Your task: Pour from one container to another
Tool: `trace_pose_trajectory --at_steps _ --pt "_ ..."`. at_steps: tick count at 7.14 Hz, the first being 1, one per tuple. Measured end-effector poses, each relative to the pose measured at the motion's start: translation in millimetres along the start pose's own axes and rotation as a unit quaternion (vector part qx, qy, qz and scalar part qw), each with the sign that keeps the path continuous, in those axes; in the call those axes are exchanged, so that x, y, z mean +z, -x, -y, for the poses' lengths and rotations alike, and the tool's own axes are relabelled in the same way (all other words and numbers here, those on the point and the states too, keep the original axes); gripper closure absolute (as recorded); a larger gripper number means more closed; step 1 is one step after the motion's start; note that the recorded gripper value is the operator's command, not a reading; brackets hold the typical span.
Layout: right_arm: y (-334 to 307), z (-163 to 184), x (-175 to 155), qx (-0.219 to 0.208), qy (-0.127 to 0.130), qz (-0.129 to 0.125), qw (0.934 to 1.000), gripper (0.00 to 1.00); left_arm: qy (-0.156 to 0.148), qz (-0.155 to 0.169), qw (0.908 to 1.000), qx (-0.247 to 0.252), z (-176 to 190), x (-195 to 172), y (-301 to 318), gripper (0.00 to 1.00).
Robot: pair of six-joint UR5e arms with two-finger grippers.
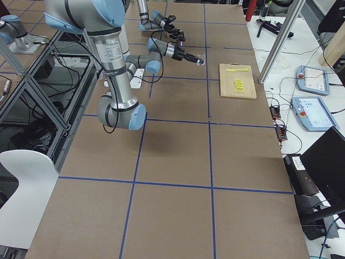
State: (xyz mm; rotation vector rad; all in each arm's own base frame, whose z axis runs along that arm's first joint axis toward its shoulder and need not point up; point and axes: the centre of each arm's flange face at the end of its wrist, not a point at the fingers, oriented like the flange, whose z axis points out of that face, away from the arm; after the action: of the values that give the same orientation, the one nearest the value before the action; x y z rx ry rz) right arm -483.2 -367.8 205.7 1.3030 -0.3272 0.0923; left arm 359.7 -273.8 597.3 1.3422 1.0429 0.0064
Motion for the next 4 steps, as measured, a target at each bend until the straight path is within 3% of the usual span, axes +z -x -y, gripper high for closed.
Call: trace_pose_trajectory --at_steps 1,4 --pt "0.0 0.0 0.0 0.0 0.0 0.0 1.0 1.0 -0.002 0.0 1.0 -0.001 1.0 0.0 -0.4 0.0" --pt "-0.2 0.4 -0.3 0.0 0.0 0.0 1.0 1.0 -0.013 0.001 0.9999 -0.005 9.6 0.4 -0.4 0.0"
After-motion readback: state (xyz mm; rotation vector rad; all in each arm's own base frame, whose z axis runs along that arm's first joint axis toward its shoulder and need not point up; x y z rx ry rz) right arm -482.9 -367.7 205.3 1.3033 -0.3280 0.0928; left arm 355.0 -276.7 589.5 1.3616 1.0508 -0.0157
